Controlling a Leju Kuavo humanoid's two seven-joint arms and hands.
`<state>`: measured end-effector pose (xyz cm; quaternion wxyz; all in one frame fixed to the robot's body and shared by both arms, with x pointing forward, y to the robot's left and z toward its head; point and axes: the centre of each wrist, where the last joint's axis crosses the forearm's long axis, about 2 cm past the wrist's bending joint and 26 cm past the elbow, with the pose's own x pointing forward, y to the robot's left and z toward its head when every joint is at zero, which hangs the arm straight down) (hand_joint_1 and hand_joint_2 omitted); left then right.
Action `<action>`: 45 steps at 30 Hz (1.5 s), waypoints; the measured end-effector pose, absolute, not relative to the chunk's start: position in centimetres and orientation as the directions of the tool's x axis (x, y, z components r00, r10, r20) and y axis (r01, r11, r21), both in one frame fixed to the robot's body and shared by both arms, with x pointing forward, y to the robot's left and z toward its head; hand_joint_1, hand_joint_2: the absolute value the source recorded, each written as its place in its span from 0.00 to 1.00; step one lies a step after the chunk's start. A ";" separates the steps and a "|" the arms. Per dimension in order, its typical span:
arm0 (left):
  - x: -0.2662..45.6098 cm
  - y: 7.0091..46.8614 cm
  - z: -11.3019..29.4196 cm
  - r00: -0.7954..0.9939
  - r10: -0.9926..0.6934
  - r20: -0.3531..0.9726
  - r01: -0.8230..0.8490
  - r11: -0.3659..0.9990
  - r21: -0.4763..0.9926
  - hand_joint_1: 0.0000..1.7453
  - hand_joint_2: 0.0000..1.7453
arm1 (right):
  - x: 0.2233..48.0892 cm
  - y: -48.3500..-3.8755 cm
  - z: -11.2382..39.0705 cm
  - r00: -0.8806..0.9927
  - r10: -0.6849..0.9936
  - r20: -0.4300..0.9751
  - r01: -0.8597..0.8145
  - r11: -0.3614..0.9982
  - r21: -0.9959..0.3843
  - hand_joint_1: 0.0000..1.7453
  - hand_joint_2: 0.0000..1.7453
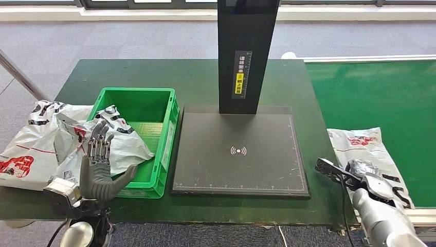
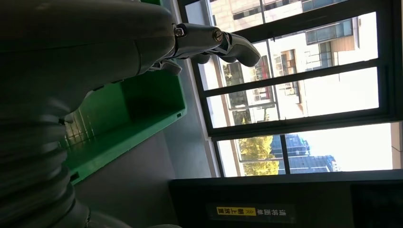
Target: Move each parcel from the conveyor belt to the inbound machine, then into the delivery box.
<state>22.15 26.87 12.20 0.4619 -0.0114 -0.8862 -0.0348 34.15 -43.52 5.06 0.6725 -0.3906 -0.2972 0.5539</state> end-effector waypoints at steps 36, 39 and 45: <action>21.4 25.0 13.0 -0.569 0.002 0.822 0.113 0.991 0.076 0.00 1.00 | 34.8 -45.7 14.9 0.198 0.975 -0.105 0.222 -0.149 -0.964 1.00 1.00; 21.4 24.6 13.1 -0.570 0.010 0.822 0.120 0.990 0.071 0.00 1.00 | 34.1 -45.0 17.4 0.154 0.980 -0.130 0.361 -0.178 -0.915 1.00 1.00; 21.6 23.8 13.6 -0.578 0.025 0.816 0.125 0.990 0.058 0.00 1.00 | 33.5 -43.2 21.1 0.087 0.984 -0.156 0.504 -0.179 -0.845 1.00 1.00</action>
